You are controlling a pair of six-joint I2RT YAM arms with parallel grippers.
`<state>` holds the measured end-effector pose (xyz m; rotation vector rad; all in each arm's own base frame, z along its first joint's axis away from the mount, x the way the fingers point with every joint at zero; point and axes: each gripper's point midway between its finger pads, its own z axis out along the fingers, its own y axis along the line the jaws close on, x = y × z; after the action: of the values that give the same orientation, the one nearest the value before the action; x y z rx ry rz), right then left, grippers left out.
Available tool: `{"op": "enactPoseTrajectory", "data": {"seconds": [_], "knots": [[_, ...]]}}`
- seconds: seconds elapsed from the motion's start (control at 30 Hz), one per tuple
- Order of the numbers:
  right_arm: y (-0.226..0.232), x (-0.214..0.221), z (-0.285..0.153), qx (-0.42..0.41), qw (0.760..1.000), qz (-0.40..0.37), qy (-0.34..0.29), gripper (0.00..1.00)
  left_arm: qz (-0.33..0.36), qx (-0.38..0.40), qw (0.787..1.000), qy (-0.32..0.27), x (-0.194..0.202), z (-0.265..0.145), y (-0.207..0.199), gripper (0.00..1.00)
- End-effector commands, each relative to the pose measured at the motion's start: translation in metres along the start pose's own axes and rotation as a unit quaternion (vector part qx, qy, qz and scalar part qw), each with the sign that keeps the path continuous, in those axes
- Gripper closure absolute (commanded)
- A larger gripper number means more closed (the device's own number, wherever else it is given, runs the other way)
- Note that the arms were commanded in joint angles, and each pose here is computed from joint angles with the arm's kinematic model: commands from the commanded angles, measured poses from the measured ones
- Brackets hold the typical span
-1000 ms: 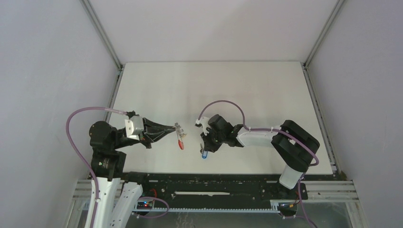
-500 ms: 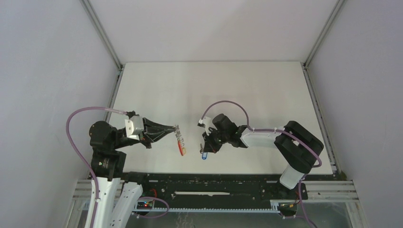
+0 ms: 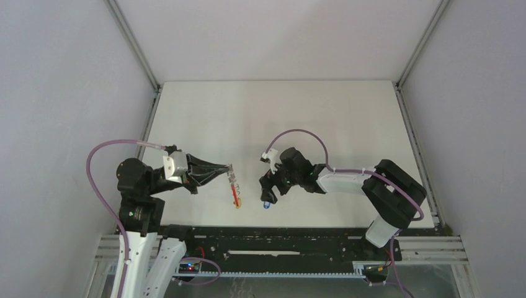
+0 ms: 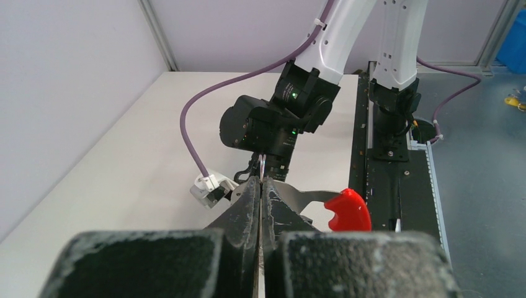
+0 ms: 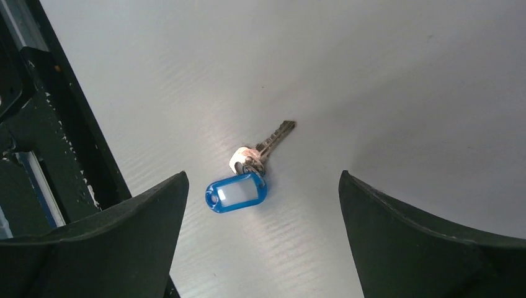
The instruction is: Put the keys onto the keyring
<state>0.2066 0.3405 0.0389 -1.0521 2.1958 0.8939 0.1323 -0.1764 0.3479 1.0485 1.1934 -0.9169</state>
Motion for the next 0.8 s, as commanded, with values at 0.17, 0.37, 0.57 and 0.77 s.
{"op": "enactPoseTrajectory", "data": {"seconds": [0.17, 0.37, 0.57, 0.77], "knots": [[-0.002, -0.077, -0.06, 0.072, 0.986, 0.033, -0.149, 0.0, 0.007, -0.01, 1.0, -0.006, -0.004, 0.0, 0.004, 1.0], [0.005, -0.049, -0.028, 0.011, 0.996, 0.074, -0.052, 0.19, 0.015, -0.006, 1.0, -0.007, -0.007, -0.001, 0.001, 1.0], [-0.009, -0.036, -0.018, 0.1, 0.993, 0.048, -0.05, 0.16, 0.018, -0.005, 1.0, -0.006, -0.005, 0.0, 0.002, 1.0], [-0.001, -0.011, 0.004, 0.047, 0.996, 0.069, -0.006, 0.5, 0.014, -0.006, 1.0, -0.005, -0.003, 0.0, 0.004, 1.0]]}}
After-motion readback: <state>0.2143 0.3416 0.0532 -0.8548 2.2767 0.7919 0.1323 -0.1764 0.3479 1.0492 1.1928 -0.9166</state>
